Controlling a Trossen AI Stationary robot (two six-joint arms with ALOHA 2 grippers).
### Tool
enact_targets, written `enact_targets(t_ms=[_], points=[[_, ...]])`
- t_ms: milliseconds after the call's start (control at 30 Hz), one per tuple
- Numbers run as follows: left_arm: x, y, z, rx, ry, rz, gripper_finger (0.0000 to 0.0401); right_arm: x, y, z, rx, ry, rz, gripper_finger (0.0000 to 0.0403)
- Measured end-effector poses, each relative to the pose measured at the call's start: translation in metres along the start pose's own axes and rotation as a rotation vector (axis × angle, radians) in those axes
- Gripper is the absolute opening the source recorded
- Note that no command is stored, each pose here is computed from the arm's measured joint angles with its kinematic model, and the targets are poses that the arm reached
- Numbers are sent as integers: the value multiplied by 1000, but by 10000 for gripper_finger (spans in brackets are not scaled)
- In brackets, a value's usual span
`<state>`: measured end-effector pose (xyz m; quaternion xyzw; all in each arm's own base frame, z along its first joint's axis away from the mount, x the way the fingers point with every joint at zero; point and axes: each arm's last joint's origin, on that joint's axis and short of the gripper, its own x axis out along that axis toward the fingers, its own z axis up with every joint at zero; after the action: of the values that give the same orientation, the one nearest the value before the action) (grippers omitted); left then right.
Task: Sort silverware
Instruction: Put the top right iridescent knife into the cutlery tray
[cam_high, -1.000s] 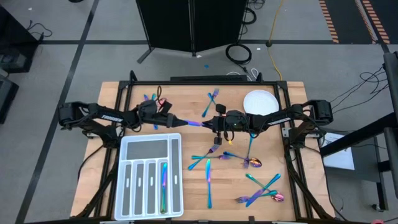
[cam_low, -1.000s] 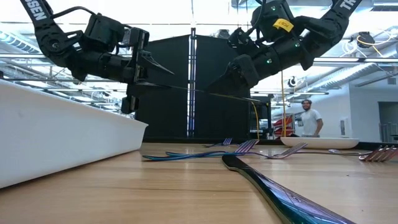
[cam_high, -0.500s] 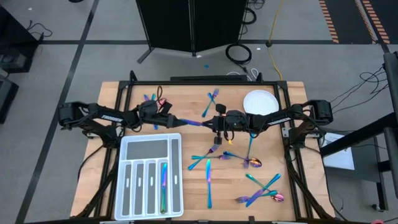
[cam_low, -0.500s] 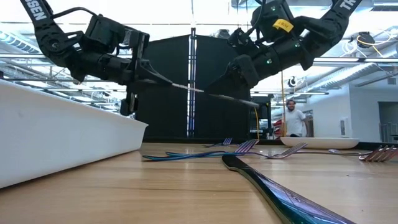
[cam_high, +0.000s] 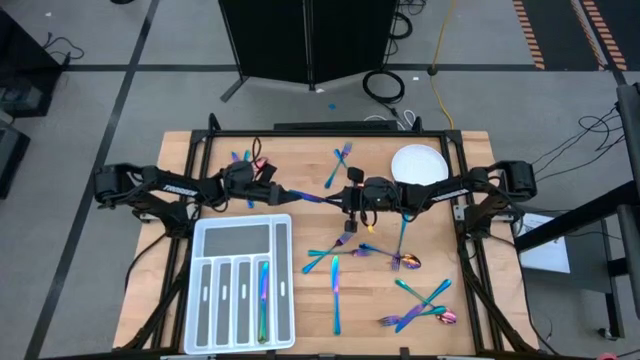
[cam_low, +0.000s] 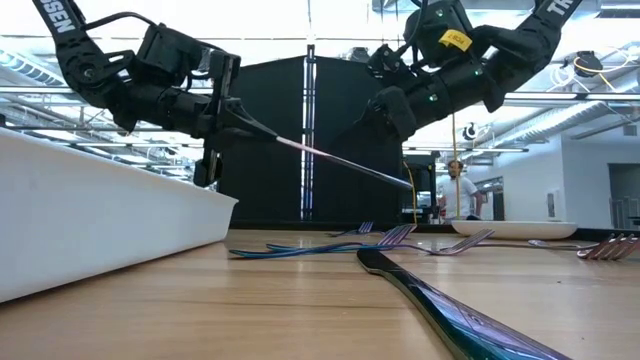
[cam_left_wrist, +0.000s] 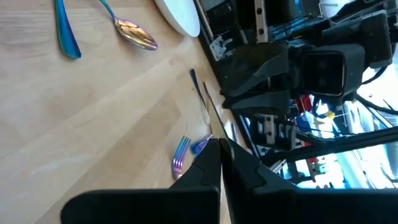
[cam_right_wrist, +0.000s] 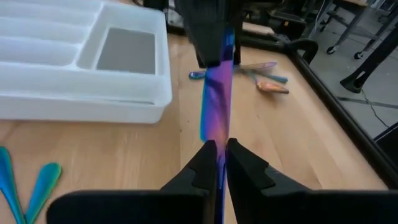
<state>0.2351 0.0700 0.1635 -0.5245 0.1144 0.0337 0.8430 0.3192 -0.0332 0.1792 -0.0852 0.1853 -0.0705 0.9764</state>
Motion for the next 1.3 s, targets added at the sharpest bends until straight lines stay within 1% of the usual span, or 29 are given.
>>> enact_targets(t_ms=[100,233,367,500,600,733,833,900,1033,1300], points=[[-1,-1,1,25,4,-10,1,-11,-3,13,28,-48,-6,22],[-1,-3,0,56,48,-51,1,-28,-9,28,157,-78,-7,23],[1,-8,0,121,75,-98,0,-35,-19,23,251,2,42,38],[7,-18,4,208,94,-126,0,-35,-27,19,391,34,168,76],[13,-25,5,266,145,-102,0,-35,-35,26,455,71,259,109],[20,-33,8,328,193,-73,0,-35,-44,39,481,160,346,144],[23,-41,10,367,199,-85,0,-31,-45,40,477,239,367,155],[25,-45,12,388,196,-95,0,-28,-44,37,471,270,389,157],[26,-48,14,398,194,-104,0,-19,-36,29,483,303,527,149],[26,-48,14,403,194,-103,0,-17,-28,28,461,314,552,140]])
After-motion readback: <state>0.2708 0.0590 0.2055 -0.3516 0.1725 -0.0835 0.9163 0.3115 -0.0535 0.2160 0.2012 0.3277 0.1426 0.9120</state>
